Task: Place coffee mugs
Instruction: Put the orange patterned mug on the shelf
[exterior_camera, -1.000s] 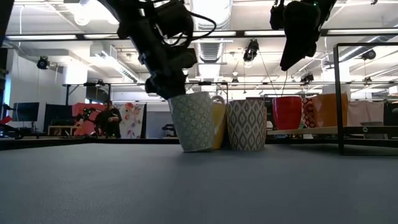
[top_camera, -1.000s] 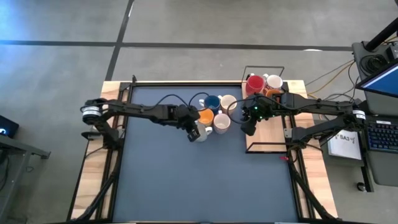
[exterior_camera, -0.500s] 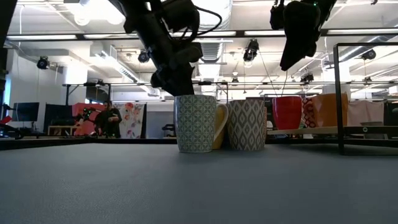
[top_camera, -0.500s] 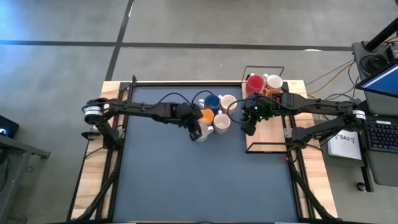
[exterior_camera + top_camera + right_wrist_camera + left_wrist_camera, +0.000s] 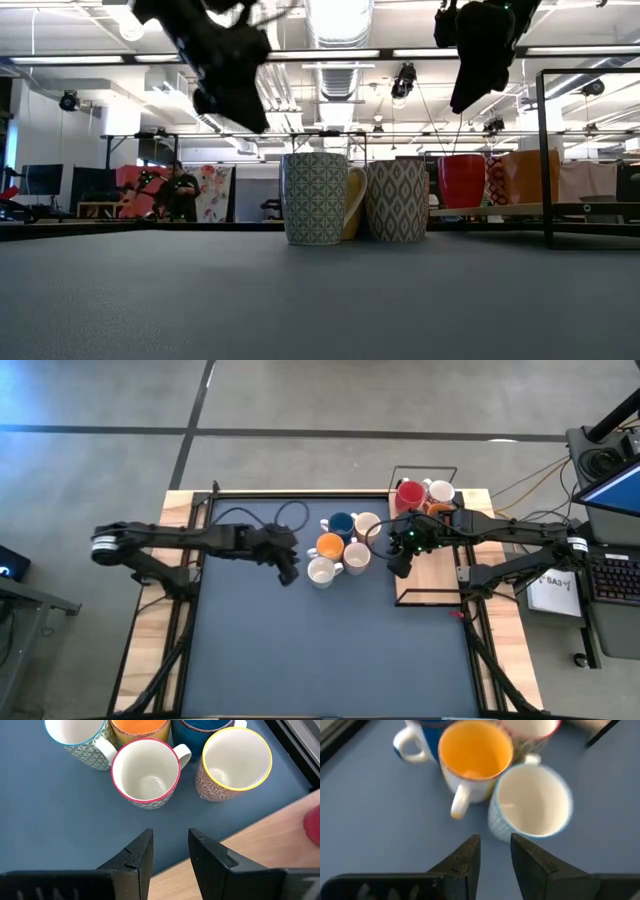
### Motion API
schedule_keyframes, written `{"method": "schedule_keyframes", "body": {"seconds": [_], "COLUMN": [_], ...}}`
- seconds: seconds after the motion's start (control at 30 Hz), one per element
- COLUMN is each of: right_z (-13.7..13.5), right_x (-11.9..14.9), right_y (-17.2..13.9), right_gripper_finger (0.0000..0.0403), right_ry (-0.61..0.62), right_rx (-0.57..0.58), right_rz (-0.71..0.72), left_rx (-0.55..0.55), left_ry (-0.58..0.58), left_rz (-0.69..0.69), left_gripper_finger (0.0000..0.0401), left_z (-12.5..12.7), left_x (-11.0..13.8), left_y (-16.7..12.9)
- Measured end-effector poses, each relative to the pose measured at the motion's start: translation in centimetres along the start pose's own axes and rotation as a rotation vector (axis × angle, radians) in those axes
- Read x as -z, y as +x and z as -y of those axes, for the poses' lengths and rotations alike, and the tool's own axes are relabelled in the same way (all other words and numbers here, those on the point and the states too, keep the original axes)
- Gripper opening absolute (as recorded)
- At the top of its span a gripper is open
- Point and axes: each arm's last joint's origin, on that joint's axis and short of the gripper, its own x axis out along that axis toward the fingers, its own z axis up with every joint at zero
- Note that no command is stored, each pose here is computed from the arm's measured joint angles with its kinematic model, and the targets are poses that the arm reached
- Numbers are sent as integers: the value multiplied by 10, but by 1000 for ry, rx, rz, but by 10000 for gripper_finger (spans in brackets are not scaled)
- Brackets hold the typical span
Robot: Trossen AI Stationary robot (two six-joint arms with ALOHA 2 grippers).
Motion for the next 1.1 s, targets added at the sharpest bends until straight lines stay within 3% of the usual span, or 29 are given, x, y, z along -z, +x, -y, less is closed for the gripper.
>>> {"method": "schedule_keyframes", "body": {"seconds": [0.23,0.4,0.57,0.83,1.1], "right_z": [0,0,0,0,-4], "right_x": [0,0,0,0,-12], "right_y": [0,0,0,0,7], "right_gripper_finger": [112,112,112,112,112], "right_ry": [0,0,0,0,7], "right_rx": [0,0,0,0,-22], "right_rz": [0,0,0,1,87], "left_rx": [1,-124,-115,-86,-65], "left_ry": [33,-20,-52,-177,-127], "left_rz": [148,260,359,383,488], "left_gripper_finger": [85,84,84,84,84], "left_z": [-18,-36,-42,-52,-54], "left_x": [6,11,27,68,75], "left_y": [-45,-62,-56,-35,-30]}}
